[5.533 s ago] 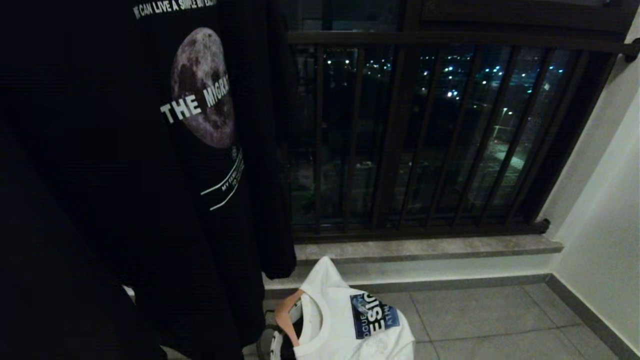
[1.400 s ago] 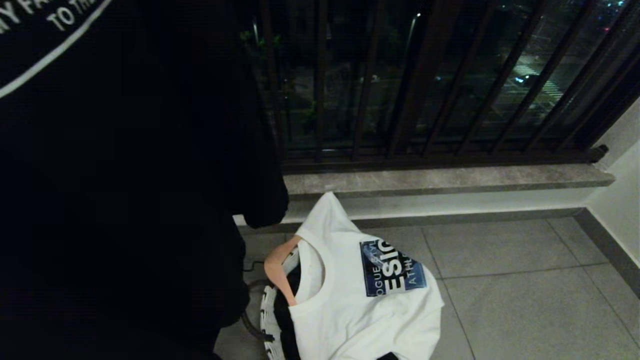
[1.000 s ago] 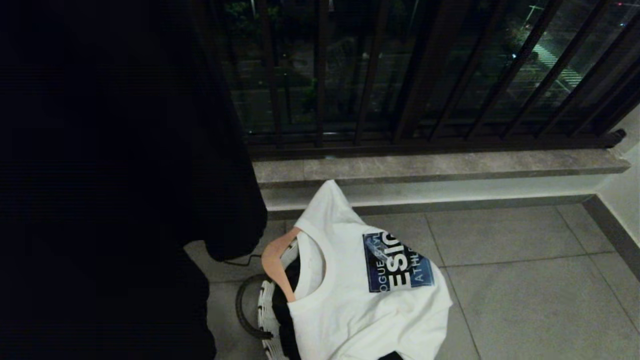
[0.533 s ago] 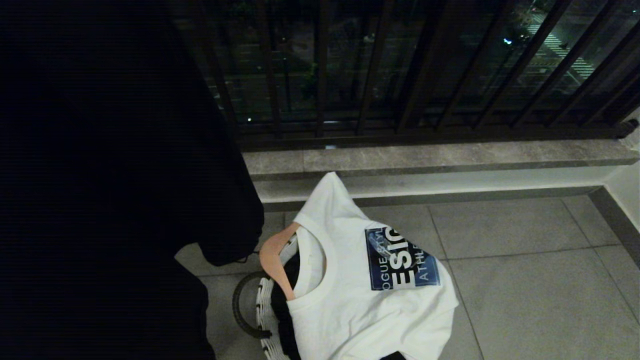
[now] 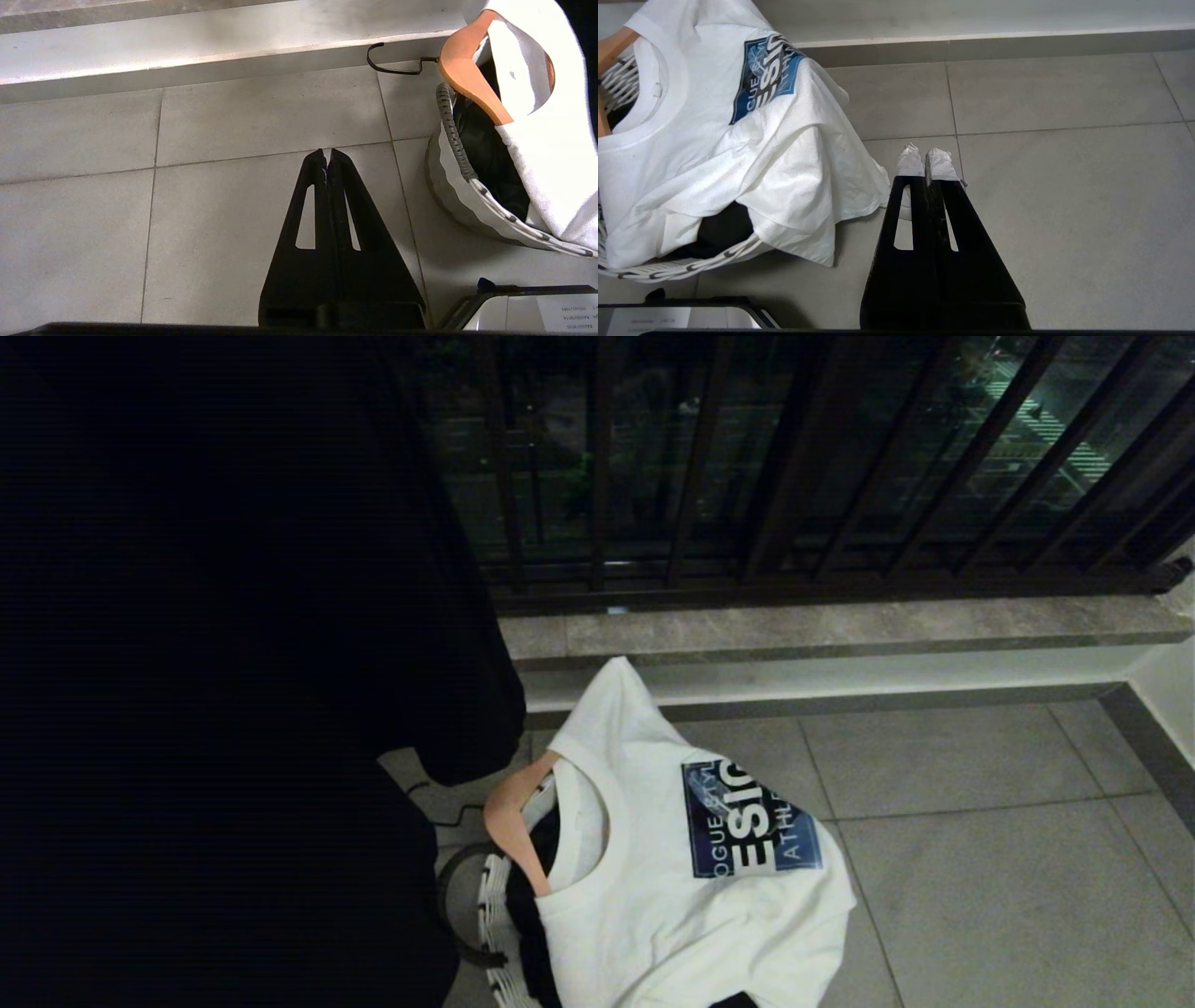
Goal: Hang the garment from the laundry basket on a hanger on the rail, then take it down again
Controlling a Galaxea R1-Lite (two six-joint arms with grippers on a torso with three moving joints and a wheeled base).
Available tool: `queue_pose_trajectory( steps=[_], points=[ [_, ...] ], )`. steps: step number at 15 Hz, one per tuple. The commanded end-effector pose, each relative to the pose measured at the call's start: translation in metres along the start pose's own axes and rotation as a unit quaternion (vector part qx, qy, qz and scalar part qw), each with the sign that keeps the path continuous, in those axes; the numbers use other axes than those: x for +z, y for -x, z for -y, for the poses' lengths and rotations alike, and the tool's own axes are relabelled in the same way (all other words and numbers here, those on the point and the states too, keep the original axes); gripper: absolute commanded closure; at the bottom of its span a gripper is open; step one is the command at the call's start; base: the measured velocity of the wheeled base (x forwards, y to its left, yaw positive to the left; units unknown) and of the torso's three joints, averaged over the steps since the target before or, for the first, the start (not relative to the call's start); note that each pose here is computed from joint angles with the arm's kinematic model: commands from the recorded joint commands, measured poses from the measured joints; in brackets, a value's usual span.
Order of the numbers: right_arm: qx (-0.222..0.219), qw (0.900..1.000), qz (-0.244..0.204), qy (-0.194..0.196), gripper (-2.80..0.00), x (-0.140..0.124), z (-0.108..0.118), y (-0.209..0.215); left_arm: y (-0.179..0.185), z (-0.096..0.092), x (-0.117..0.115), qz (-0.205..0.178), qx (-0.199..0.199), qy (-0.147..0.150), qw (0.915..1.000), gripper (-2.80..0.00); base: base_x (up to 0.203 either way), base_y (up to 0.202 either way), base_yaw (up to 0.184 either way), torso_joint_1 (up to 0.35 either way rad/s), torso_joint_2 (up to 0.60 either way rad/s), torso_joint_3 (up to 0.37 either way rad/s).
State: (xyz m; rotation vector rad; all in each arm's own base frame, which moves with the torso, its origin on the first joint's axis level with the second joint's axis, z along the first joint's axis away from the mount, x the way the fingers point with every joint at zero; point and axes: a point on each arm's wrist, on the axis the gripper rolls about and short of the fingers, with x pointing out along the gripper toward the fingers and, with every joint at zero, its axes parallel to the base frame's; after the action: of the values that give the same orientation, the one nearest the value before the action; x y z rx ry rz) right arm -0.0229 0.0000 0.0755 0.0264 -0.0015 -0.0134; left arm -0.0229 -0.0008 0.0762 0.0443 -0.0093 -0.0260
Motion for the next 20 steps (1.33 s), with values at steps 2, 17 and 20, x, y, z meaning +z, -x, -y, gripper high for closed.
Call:
queue_pose_trajectory(
  steps=[2, 17, 20],
  points=[
    [0.0, 1.0, 0.0, 0.002, 0.0, 0.0, 0.0, 0.0, 0.0, 0.0, -0.001, -0.001, 0.0, 0.0, 1.0, 0.0, 0.0, 0.0, 0.0, 0.0, 0.0, 0.0],
    [0.023, 0.999, -0.041, 0.004, 0.0, 0.059, -0.003, -0.011, 0.0, 0.0, -0.001, -0.001, 0.0, 0.0, 1.0, 0.0, 0.0, 0.0, 0.0, 0.0, 0.0, 0.0],
    [0.067, 0.994, -0.091, 0.003, 0.0, 0.097, -0.006, -0.041, 0.0, 0.0, -0.001, -0.001, 0.0, 0.0, 1.0, 0.0, 0.0, 0.0, 0.0, 0.0, 0.0, 0.0]
  ],
)
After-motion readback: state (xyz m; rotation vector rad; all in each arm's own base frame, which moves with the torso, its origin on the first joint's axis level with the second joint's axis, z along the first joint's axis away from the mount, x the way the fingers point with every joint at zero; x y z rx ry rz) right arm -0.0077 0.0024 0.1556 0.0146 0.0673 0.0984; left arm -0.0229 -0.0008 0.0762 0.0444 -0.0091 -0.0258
